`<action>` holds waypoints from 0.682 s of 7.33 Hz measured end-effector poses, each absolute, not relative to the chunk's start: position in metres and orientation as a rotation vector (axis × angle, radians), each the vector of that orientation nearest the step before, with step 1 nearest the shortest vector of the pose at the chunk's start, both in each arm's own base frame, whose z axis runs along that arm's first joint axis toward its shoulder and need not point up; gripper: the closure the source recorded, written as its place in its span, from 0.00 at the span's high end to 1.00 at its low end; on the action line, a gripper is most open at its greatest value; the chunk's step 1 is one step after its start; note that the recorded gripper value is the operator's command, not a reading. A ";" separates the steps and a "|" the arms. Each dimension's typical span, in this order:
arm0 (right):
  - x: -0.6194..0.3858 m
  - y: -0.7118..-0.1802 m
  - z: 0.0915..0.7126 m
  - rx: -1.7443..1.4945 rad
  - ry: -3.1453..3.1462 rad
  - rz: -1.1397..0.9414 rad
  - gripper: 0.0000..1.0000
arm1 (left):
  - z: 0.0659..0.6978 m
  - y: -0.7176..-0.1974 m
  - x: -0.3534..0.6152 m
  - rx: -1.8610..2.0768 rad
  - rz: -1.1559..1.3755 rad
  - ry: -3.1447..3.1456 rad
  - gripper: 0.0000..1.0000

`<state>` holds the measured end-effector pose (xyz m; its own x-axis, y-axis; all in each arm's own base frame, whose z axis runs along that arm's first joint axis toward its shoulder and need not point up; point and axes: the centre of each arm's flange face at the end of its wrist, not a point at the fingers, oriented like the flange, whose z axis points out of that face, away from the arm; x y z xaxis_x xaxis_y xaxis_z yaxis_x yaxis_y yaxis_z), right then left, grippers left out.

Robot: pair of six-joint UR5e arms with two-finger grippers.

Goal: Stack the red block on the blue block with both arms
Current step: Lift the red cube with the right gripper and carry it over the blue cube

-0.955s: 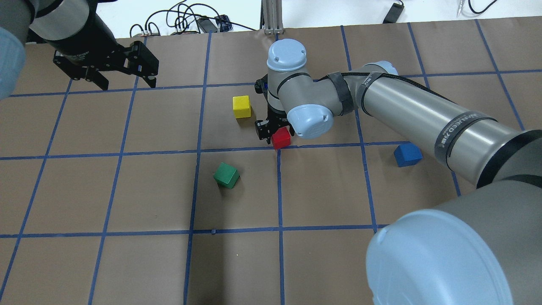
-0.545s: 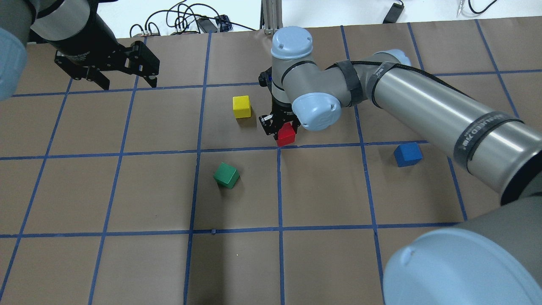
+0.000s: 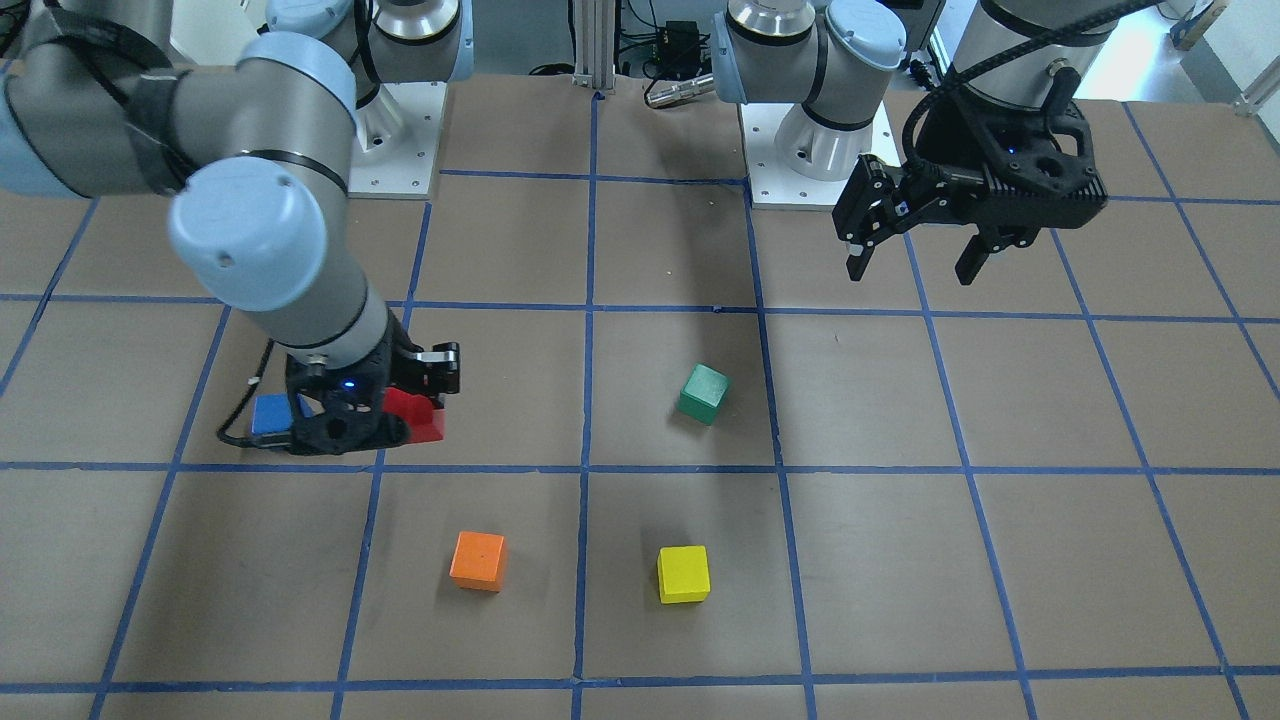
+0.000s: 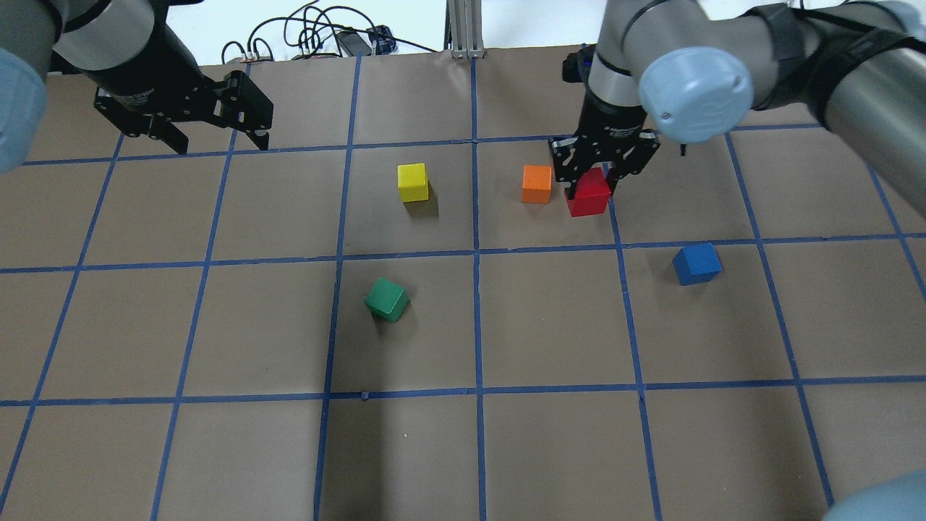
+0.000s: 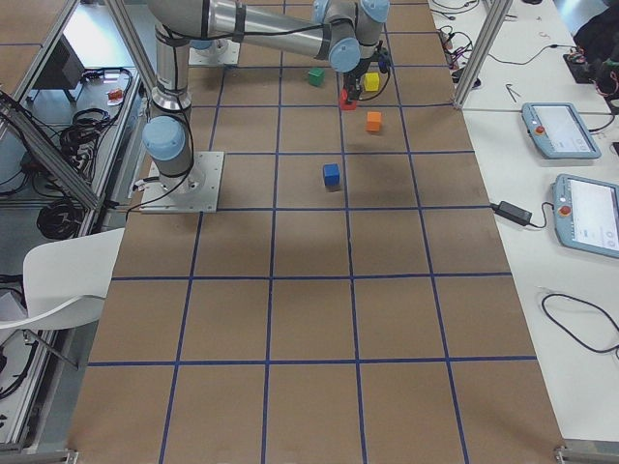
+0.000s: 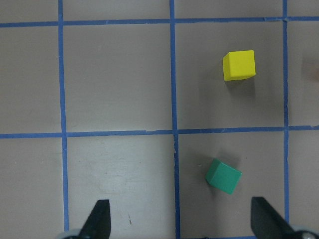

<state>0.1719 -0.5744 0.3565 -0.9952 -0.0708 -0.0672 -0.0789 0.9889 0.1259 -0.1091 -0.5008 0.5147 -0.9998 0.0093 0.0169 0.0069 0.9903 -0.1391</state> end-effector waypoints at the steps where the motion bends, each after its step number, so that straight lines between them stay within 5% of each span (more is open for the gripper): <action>1: 0.146 -0.570 0.360 -0.069 3.078 0.211 0.00 | 0.514 -0.501 -0.109 -0.013 0.217 -3.116 1.00; 5: 0.053 -0.548 0.331 -0.080 3.083 0.229 0.00 | 0.513 -0.501 -0.109 -0.013 0.214 -3.119 1.00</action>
